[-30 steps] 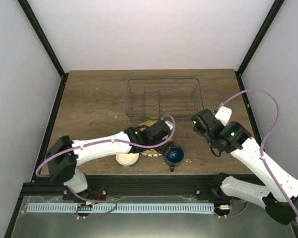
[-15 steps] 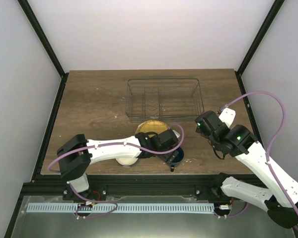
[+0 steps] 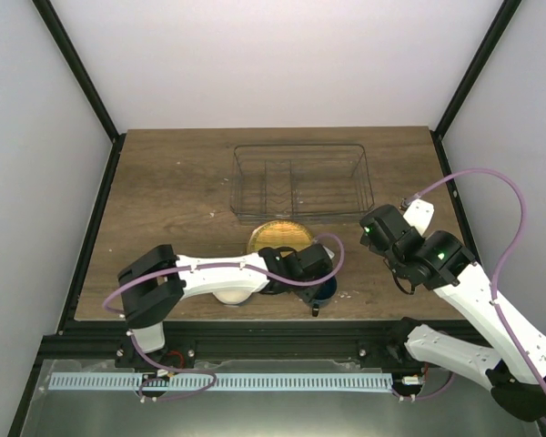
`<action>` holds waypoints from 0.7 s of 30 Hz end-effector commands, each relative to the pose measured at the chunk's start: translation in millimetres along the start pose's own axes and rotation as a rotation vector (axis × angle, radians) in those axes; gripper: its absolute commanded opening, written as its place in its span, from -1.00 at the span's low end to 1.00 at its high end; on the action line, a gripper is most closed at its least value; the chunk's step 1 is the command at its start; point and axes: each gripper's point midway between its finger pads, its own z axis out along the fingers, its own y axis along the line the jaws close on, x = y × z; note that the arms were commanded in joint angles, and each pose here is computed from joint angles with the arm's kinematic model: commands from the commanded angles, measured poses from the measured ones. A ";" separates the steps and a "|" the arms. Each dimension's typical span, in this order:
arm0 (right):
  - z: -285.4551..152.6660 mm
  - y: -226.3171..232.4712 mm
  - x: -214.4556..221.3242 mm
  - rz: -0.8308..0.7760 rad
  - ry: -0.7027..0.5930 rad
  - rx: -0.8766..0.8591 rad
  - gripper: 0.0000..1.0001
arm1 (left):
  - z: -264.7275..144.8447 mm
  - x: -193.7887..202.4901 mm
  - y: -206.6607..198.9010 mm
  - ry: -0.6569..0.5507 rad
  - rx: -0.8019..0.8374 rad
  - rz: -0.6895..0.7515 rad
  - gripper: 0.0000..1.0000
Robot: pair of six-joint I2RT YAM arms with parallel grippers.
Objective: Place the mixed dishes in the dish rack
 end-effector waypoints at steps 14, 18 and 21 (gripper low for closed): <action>-0.1 2.7 -0.6 -0.018 -0.023 -0.035 1.00 | -6.3 -15.6 -11.3 -0.067 0.050 -0.011 -1.00; -2.7 22.8 -0.1 -0.032 -0.038 -0.176 1.00 | -30.3 -27.1 -5.6 -0.148 0.112 -0.066 -1.00; -5.7 37.1 0.7 -0.047 -0.048 -0.272 1.00 | -59.7 -42.4 7.7 -0.250 0.187 -0.144 -1.00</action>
